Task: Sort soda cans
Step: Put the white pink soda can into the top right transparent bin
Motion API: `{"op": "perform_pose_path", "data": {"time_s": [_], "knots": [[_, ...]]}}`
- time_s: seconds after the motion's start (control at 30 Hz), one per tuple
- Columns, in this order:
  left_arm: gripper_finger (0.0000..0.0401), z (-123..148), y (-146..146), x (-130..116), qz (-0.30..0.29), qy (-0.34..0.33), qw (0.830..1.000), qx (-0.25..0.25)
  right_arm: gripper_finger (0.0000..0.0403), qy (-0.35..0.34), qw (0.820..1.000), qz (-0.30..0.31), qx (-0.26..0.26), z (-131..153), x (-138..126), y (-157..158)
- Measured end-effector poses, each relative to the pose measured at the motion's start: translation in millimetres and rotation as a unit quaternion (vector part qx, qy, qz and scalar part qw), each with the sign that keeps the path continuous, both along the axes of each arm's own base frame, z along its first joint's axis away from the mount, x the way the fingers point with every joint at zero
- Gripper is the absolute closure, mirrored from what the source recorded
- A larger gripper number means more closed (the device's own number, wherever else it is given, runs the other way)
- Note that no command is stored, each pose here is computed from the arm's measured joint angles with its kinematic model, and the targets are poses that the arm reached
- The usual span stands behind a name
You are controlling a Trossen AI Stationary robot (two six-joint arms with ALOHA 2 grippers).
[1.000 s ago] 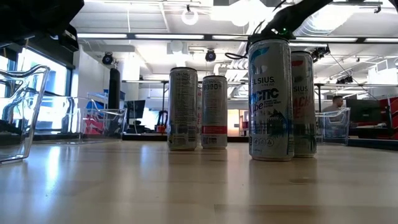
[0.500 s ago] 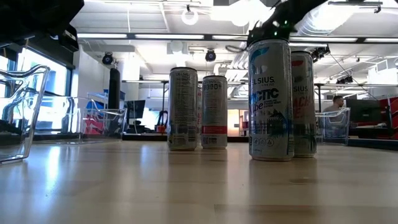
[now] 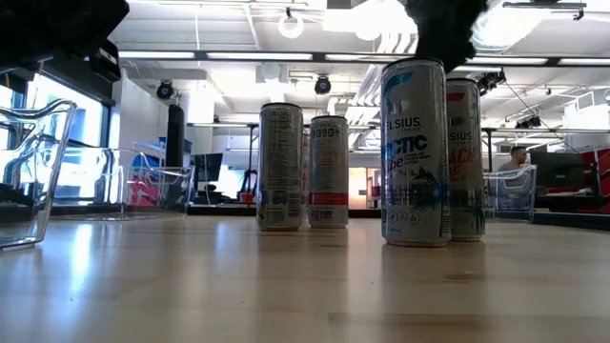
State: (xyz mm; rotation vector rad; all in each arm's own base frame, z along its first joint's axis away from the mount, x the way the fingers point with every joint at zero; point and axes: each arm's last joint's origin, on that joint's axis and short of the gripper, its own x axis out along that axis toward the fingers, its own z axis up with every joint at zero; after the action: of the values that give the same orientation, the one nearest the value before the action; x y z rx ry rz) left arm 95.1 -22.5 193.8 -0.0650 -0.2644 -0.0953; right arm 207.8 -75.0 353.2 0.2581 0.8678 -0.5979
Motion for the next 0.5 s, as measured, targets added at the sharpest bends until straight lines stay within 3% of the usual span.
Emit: {"op": "perform_pose_path", "data": {"time_s": [0.1,0.23,0.37,0.5], "knots": [[0.0401,0,0,0,-0.001,0.002,1.000,-0.003,0.0071,-0.038,0.995,0.090,0.016,-23,-7,48],[0.0401,0,0,0,-0.001,0.000,1.000,-0.004,0.0071,-0.109,0.974,0.197,0.020,-56,-10,101],[0.0401,0,0,0,-0.001,-0.002,1.000,-0.004,0.0071,-0.165,0.956,0.244,-0.013,-81,-5,131],[0.0401,1,1,0,0.007,-0.003,1.000,-0.007,0.0070,-0.147,0.953,0.263,-0.042,-101,1,141]]}}
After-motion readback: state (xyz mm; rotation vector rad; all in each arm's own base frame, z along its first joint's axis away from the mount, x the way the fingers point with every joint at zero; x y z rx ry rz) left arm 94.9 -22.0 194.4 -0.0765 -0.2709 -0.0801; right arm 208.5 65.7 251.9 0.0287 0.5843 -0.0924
